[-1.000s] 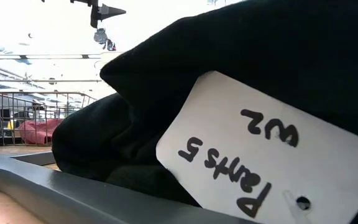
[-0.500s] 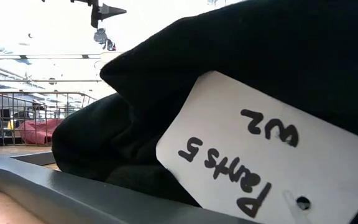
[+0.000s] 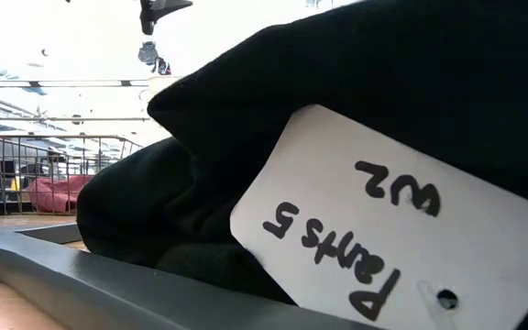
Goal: Pick & Place Cloths
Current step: Put the gray pants into the wire basket
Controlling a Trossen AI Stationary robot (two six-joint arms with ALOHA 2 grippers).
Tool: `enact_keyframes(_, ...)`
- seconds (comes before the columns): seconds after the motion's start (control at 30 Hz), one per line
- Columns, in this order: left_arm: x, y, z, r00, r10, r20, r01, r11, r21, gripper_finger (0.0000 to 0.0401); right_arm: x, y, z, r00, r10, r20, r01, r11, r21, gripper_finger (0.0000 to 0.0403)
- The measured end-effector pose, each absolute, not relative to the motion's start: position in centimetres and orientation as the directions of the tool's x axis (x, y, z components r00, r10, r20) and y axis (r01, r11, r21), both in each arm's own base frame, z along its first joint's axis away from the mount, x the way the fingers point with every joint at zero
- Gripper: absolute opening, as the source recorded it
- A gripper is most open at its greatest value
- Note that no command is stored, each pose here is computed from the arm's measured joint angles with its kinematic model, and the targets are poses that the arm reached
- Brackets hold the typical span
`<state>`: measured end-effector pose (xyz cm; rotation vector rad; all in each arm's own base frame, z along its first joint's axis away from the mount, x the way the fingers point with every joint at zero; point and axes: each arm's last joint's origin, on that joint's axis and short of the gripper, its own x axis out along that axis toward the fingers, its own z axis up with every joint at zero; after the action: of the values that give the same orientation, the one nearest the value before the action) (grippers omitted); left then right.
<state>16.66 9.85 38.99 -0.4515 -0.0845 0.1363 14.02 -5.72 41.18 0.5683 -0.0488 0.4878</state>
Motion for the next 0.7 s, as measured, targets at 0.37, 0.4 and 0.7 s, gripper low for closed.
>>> enact_keyframes(0.37,20.3,8.4,39.4,0.983,-0.004,0.182,0.073,0.922,-0.38,0.0308,19.4,-8.9,40.5,0.848,0.454,0.274,-0.53,0.748,0.399,0.0012)
enact_keyframes(0.4,20.9,8.4,39.3,0.981,-0.015,0.192,0.087,0.923,-0.375,0.0308,20.1,-9.3,40.1,0.85,0.452,0.269,-0.526,0.748,0.406,0.0012)
enact_keyframes(0.7,25.1,8.6,37.2,0.98,-0.029,0.199,0.104,0.919,-0.38,0.0308,24.1,-11.7,37.4,0.847,0.441,0.298,-0.532,0.701,0.475,0.0012)
